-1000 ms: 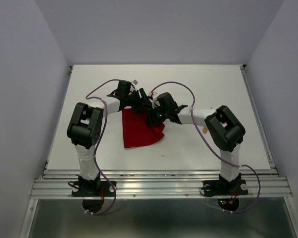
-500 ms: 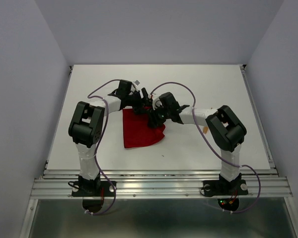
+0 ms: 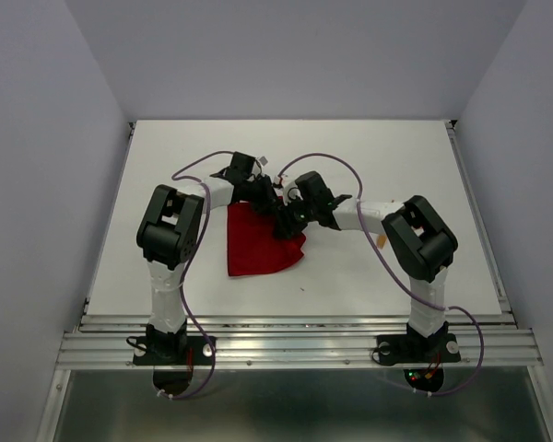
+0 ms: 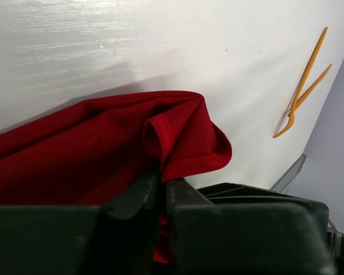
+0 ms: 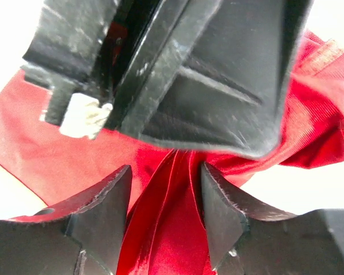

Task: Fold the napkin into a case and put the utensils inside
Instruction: Fold the lower triangle-folded napkin at the center of the board.

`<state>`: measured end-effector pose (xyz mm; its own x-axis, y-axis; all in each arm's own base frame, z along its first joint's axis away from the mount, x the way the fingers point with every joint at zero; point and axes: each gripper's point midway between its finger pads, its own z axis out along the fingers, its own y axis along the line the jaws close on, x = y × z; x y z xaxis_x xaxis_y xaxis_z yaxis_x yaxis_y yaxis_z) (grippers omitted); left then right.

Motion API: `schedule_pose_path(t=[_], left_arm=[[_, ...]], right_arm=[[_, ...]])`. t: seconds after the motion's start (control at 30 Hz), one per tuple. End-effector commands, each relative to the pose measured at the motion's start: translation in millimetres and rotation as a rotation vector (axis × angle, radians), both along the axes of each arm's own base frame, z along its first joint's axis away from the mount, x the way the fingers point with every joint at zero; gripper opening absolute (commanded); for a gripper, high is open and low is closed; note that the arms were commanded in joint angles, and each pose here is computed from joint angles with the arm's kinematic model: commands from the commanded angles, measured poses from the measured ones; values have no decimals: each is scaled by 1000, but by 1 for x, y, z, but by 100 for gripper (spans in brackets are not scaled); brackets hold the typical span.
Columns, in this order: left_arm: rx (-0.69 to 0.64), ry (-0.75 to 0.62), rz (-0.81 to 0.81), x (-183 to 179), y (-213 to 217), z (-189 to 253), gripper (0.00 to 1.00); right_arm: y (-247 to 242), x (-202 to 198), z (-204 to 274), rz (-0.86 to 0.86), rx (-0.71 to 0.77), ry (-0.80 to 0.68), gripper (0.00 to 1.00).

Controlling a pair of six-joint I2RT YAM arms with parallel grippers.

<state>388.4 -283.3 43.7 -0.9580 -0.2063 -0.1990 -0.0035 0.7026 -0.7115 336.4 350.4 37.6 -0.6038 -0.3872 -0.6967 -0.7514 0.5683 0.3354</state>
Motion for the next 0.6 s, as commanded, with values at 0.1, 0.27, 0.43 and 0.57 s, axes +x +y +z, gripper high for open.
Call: schedule_pose_path(t=[0.1, 0.27, 0.43, 0.57], left_arm=[[7, -40, 1, 8, 0, 12, 0], [-11, -31, -3, 5, 0, 10, 0], [-28, -23, -8, 2, -1, 8, 0], [-42, -3, -12, -1, -2, 5, 0]], right_arm=[[-2, 1, 27, -37, 33, -20, 75], [-27, 10, 60, -151, 90, -26, 87], [-50, 19, 99, -259, 219, -42, 96], [-71, 21, 106, -380, 273, 6, 95]])
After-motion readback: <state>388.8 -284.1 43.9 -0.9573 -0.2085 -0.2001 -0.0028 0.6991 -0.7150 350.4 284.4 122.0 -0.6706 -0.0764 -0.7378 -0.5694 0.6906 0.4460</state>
